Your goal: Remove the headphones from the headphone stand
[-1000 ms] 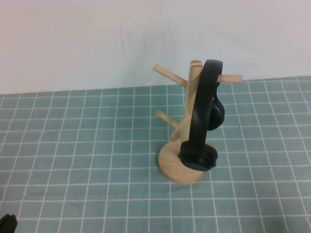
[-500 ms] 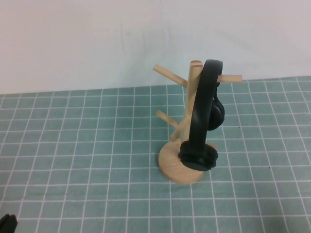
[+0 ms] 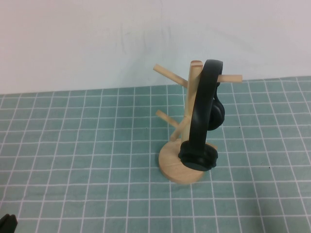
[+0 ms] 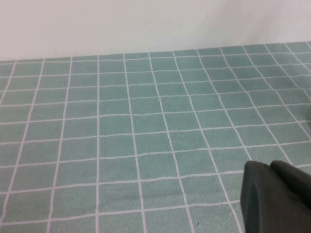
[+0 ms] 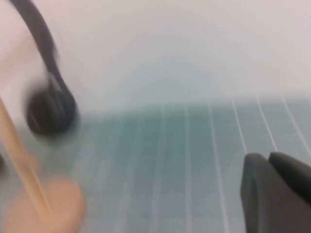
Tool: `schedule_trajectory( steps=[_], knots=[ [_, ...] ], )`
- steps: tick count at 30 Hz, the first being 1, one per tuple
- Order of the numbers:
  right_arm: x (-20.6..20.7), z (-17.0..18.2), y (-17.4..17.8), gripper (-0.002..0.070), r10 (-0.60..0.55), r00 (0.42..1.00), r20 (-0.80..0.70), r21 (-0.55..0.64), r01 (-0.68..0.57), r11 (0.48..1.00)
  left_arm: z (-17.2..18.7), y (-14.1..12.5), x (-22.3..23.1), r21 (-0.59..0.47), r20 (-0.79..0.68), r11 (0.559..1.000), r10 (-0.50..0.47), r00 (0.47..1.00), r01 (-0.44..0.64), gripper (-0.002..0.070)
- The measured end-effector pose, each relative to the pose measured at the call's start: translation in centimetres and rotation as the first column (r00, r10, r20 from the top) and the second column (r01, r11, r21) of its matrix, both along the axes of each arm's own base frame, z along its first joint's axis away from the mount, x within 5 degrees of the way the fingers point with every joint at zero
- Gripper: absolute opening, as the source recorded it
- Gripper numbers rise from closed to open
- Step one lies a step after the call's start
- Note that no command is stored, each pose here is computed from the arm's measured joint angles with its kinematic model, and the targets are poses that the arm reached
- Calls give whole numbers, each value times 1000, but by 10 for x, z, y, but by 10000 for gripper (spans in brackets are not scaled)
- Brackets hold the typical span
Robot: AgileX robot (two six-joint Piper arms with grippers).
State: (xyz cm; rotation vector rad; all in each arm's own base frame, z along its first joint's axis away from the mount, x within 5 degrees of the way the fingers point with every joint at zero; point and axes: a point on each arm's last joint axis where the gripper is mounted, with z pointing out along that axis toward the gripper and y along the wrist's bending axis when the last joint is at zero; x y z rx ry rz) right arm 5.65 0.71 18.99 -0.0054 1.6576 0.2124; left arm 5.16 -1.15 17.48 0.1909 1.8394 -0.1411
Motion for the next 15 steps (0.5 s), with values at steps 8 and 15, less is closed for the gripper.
schedule_trajectory(
  steps=[8,15],
  knots=[
    [-13,51,9,-8,90,829,551,50,-140,989,0,0,0,0,0,1000,0,1000,0,-6],
    [-27,69,10,-8,96,672,734,59,-203,977,0,0,0,0,0,1000,0,1000,0,-6]
  ],
)
